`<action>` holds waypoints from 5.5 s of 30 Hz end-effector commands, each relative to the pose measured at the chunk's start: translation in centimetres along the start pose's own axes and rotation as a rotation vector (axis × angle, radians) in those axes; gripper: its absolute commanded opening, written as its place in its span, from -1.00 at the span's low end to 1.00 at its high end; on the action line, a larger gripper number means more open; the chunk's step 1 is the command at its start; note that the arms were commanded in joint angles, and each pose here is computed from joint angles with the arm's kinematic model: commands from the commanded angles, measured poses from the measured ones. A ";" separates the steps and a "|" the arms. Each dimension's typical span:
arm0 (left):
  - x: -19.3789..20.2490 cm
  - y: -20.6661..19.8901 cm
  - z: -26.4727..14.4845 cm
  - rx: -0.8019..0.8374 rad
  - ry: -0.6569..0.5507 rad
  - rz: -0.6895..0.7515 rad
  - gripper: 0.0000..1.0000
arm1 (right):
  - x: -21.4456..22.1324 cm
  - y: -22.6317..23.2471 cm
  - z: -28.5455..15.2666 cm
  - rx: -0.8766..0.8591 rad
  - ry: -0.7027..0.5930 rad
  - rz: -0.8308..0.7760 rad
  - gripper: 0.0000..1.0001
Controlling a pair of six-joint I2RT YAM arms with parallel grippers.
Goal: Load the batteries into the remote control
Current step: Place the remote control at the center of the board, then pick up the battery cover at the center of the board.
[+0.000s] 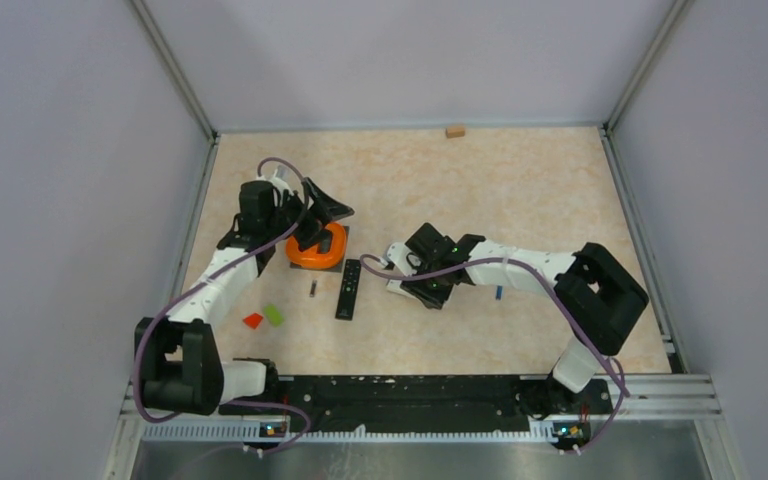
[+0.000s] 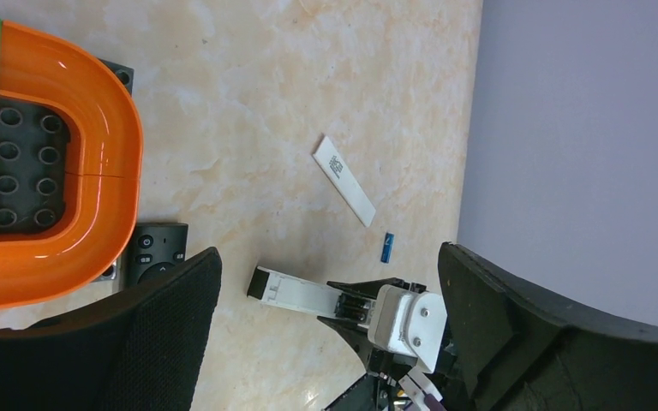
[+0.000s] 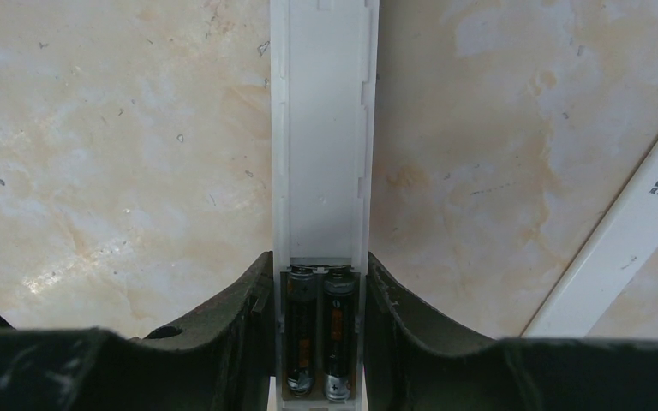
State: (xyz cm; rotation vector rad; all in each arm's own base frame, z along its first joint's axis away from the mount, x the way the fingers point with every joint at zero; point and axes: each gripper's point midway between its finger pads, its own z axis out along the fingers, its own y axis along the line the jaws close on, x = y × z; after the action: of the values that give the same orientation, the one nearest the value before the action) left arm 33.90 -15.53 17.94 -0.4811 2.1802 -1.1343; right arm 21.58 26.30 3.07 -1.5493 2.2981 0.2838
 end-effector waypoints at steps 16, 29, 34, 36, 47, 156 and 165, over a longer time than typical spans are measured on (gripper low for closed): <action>-0.6 -1.4 -0.7 0.039 -0.004 0.075 0.97 | 1.6 0.9 0.0 -0.050 0.118 0.008 -0.29; -0.8 -1.5 -0.7 0.035 -0.009 0.084 0.97 | 1.1 0.3 -1.1 0.002 0.074 0.018 0.03; -1.1 -1.6 -1.0 0.029 -0.031 0.101 0.97 | -2.4 -0.1 -4.4 0.029 -0.102 0.056 0.38; -1.3 -1.6 -1.1 0.022 -0.045 0.111 0.98 | -4.0 -0.4 -6.3 0.031 -0.196 0.091 0.51; -2.0 -1.7 -2.0 0.001 -0.101 0.149 0.97 | -1.4 -11.3 -8.8 0.330 -0.276 0.648 0.45; -0.2 -1.9 -0.9 0.084 -0.017 0.110 0.97 | 4.7 -11.4 1.7 0.108 0.267 0.441 -0.38; 3.1 -2.8 2.1 0.139 0.097 0.107 0.97 | 2.8 -11.7 -0.4 0.116 0.184 0.423 -0.46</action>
State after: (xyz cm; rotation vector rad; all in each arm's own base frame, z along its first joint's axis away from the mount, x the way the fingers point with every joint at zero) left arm 32.93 -17.97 17.98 -0.3227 2.1880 -1.1884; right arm 30.83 18.84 1.94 -1.0887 2.7535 0.0695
